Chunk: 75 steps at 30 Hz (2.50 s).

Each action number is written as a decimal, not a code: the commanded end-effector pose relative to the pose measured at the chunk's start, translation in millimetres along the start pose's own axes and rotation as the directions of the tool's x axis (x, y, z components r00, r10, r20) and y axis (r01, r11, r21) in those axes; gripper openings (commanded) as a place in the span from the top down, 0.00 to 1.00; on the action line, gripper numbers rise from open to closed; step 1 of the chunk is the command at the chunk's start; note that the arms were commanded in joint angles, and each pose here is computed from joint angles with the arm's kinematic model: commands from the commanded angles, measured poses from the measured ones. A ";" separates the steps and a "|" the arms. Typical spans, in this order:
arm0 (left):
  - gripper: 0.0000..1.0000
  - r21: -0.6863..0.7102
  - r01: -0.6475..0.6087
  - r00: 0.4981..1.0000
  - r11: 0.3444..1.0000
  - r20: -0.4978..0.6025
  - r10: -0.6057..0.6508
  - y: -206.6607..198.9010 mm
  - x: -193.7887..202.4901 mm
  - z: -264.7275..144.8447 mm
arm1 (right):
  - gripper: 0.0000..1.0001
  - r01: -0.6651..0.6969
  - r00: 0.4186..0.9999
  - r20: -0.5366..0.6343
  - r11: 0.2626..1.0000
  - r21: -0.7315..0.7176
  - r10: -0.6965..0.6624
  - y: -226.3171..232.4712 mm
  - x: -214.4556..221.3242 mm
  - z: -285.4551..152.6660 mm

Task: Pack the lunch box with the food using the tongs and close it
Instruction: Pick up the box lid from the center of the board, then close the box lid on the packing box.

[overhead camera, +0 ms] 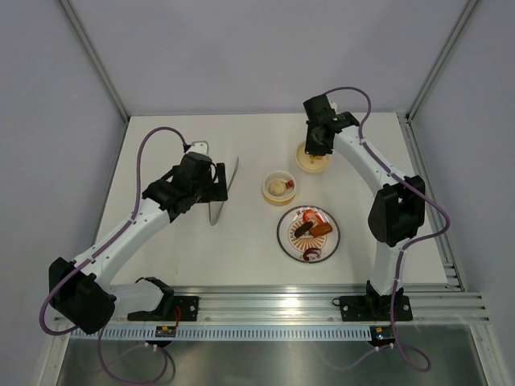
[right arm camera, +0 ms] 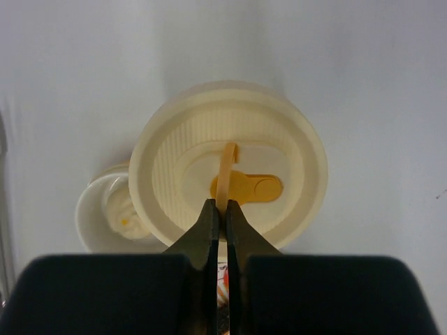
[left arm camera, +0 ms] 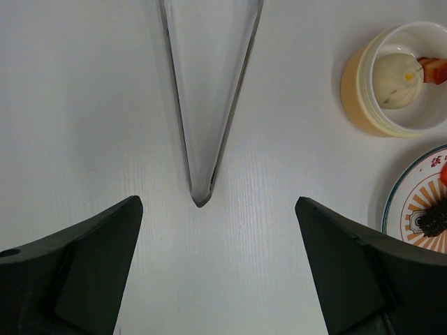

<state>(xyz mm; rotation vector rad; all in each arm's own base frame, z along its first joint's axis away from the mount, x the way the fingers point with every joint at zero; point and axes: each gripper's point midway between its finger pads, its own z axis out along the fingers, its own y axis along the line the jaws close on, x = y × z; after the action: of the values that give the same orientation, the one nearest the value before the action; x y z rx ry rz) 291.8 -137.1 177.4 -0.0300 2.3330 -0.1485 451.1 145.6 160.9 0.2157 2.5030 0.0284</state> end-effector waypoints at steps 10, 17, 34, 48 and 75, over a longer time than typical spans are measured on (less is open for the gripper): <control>0.04 -0.012 0.072 0.992 0.997 0.101 -0.070 0.6 -37.5 -17.2 | 1.00 0.203 0.977 -0.031 0.964 -0.170 -0.211 108.8 40.3 -32.0; 0.04 -0.009 0.076 0.993 0.997 0.094 -0.075 2.5 -33.1 -17.3 | 1.00 0.232 0.963 -0.096 0.955 -0.186 -0.253 125.3 65.1 -14.6; 0.04 -0.007 0.070 0.994 0.998 0.081 -0.069 3.5 -26.6 -14.5 | 1.00 0.256 0.946 -0.163 0.954 -0.154 -0.280 124.5 86.7 6.1; 0.04 -0.006 0.072 0.995 0.997 0.072 -0.072 3.3 -23.5 -12.8 | 1.00 0.243 0.956 -0.140 0.963 -0.115 -0.258 113.1 86.4 -4.0; 0.04 0.002 0.073 0.995 0.997 0.061 -0.073 1.5 -20.5 -10.5 | 1.00 0.271 0.948 -0.147 0.958 -0.095 -0.283 114.4 98.6 12.0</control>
<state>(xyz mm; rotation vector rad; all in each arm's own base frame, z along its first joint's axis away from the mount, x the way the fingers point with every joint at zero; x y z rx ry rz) 297.7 -133.3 192.4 -0.0948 2.3033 -0.1517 395.5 267.6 95.2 -0.1600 2.7042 0.0271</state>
